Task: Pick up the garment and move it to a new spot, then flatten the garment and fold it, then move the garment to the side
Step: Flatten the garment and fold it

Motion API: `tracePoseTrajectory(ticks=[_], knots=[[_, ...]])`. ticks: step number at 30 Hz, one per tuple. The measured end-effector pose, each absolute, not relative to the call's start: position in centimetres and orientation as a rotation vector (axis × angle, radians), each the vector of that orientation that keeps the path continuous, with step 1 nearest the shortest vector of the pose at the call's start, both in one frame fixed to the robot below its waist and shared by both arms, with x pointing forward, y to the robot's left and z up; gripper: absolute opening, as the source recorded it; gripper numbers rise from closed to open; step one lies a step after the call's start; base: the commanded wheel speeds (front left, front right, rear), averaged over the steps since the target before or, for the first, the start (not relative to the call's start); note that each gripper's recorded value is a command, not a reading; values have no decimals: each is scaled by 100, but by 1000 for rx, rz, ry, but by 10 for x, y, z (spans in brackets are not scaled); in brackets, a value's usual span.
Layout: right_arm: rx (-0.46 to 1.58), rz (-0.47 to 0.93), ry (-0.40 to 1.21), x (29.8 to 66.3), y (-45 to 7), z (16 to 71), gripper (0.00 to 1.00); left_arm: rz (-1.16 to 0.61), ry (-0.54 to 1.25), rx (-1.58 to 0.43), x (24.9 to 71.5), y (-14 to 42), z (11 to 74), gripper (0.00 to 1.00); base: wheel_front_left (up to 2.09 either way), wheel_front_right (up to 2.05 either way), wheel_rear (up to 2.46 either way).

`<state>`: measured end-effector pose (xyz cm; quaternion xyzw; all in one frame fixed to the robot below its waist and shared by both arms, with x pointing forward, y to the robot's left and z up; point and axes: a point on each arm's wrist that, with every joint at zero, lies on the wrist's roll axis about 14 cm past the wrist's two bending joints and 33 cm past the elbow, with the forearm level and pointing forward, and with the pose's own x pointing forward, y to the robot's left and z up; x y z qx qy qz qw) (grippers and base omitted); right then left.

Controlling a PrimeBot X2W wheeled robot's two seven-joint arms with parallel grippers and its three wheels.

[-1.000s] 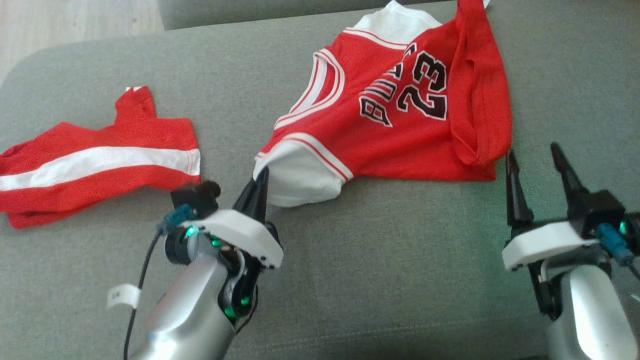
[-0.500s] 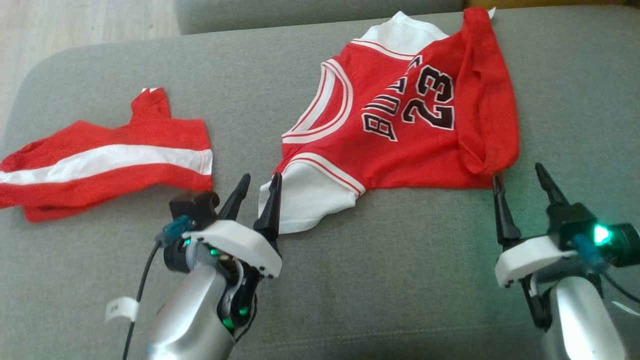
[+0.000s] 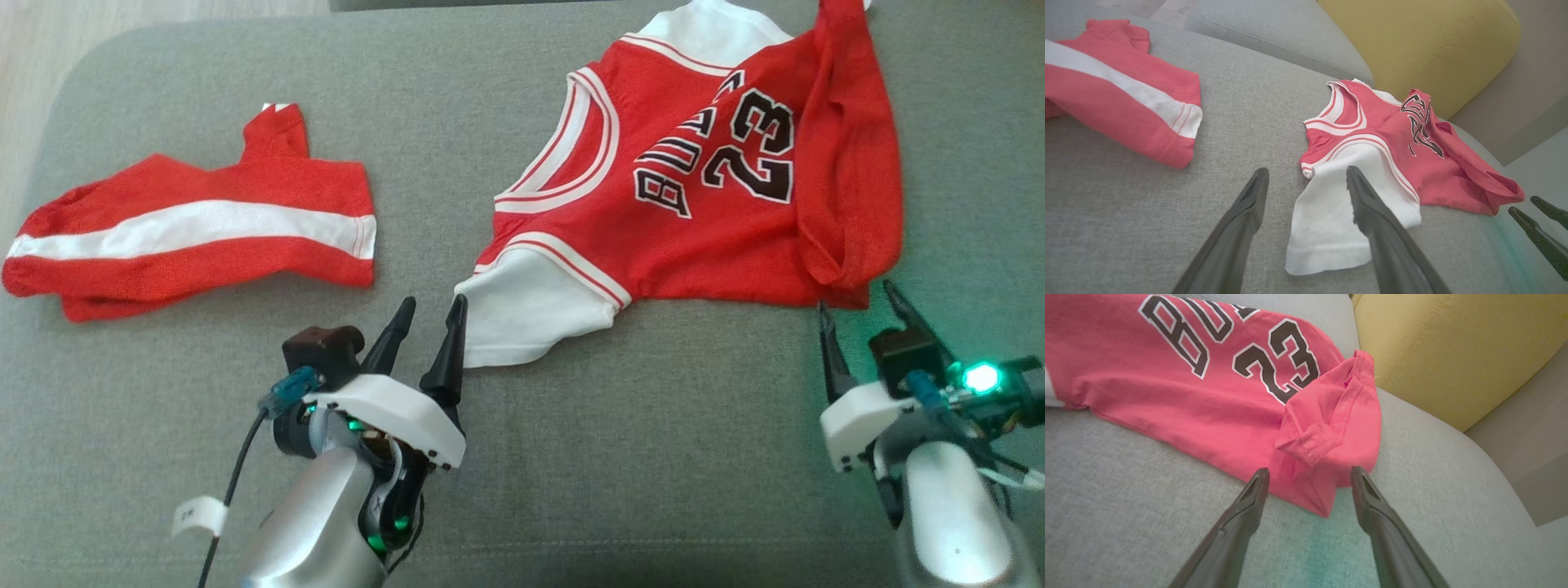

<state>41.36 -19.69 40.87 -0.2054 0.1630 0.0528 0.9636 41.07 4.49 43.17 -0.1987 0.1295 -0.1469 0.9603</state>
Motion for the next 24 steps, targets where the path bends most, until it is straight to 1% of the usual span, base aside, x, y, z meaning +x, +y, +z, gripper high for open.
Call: tracePoseTrajectory(ticks=[4,11,12,13,14,15,16,17,19,20,21,24], knots=[[-426,102,311,424,-199,411,100,-293,273,-403,410,46,428,100,0,0,0],[-430,105,313,427,-201,404,100,-287,280,-409,411,48,425,100,0,0,0],[-428,107,317,426,-200,403,94,-287,278,-408,412,48,426,100,0,0,0],[-426,110,318,426,-200,402,84,-288,276,-408,413,48,426,100,0,0,0],[-424,112,315,427,-199,402,80,-288,276,-408,413,48,427,100,0,0,0],[-422,113,308,429,-198,403,74,-289,278,-408,413,47,426,100,0,0,0],[-422,113,301,432,-198,405,66,-290,280,-408,413,47,425,100,0,0,0],[-422,114,290,434,-197,407,54,-291,281,-409,413,46,425,100,0,0,0],[-418,113,278,438,-196,411,44,-292,286,-410,412,46,424,100,0,0,0],[-416,113,273,438,-196,411,15,-293,290,-411,412,45,423,100,0,0,0],[-412,115,273,438,-195,411,0,-295,294,-410,411,44,422,100,0,0,0],[-401,115,270,437,-195,411,0,-303,307,-401,408,42,418,100,0,0,0]])
